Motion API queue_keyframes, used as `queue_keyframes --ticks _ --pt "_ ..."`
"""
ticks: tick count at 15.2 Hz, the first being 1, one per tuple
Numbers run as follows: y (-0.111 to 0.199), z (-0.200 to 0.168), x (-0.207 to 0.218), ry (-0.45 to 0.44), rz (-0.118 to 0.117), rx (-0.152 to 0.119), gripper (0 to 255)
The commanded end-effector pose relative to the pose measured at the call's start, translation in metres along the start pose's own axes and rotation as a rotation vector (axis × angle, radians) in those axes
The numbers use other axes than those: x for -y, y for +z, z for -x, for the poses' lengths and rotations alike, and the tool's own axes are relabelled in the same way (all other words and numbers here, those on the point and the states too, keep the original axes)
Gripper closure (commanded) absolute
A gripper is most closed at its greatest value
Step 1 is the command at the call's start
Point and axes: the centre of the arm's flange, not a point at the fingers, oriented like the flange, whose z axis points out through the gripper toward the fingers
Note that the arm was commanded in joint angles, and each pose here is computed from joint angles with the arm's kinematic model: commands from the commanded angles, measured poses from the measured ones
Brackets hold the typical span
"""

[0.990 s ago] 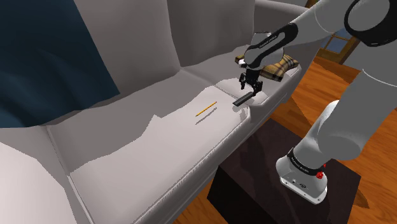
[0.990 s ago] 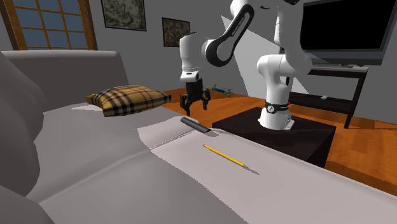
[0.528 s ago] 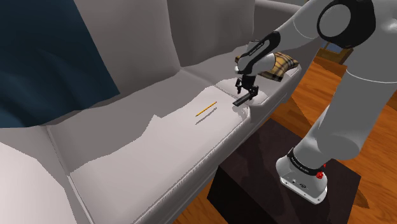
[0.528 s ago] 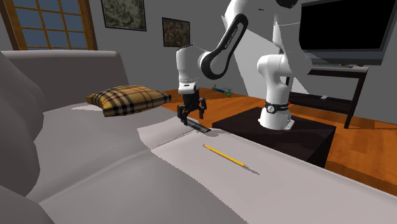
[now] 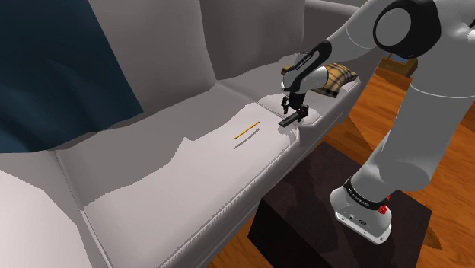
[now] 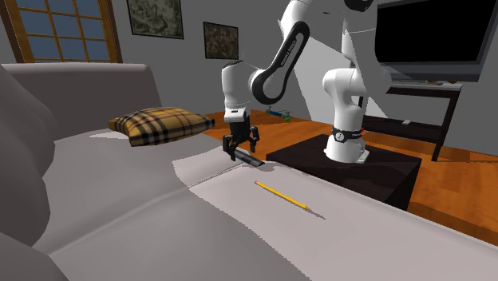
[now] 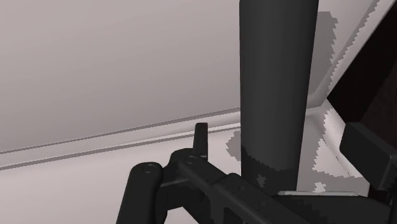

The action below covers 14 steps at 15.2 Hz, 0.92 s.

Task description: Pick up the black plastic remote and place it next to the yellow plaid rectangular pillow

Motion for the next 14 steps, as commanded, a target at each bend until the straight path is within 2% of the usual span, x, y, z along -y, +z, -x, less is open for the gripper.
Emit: queue_keyframes --ticks 1,2,3,12,14 --pt "0.000 0.000 0.000 0.000 0.000 0.000 0" --pt "0.000 0.000 0.000 0.000 0.000 0.000 0" --pt "0.000 0.000 0.000 0.000 0.000 0.000 255" --pt "0.000 0.000 0.000 0.000 0.000 0.000 255" --pt "-0.010 0.000 0.001 0.000 0.000 0.000 255"
